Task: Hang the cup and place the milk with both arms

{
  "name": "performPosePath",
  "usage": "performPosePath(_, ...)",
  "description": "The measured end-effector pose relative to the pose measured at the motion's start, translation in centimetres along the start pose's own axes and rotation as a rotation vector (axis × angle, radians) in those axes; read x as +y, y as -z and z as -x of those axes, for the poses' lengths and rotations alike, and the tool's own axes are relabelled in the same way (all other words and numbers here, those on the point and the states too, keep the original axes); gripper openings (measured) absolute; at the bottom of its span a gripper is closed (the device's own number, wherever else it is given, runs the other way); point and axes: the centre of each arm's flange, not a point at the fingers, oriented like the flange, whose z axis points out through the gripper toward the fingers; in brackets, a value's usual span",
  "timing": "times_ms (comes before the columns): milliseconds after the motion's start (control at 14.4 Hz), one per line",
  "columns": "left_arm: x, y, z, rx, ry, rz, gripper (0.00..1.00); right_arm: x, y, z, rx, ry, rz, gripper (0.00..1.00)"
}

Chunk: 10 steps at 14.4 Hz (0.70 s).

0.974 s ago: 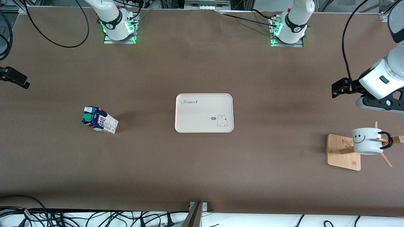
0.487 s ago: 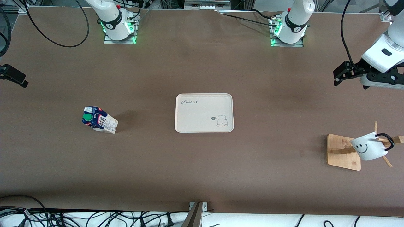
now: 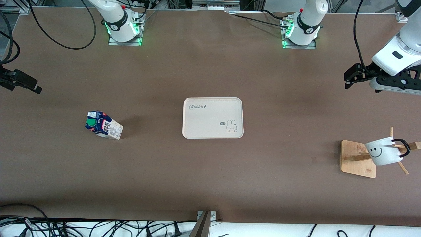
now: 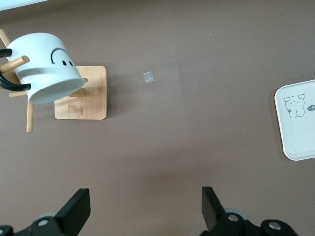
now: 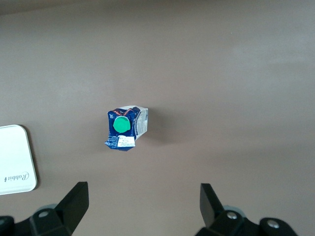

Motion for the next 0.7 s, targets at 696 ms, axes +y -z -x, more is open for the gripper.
performPosePath(696, -0.2, 0.4, -1.2, -0.025, 0.001, 0.004, 1.00, 1.0, -1.9, -0.5, -0.034, 0.043, 0.089, 1.00)
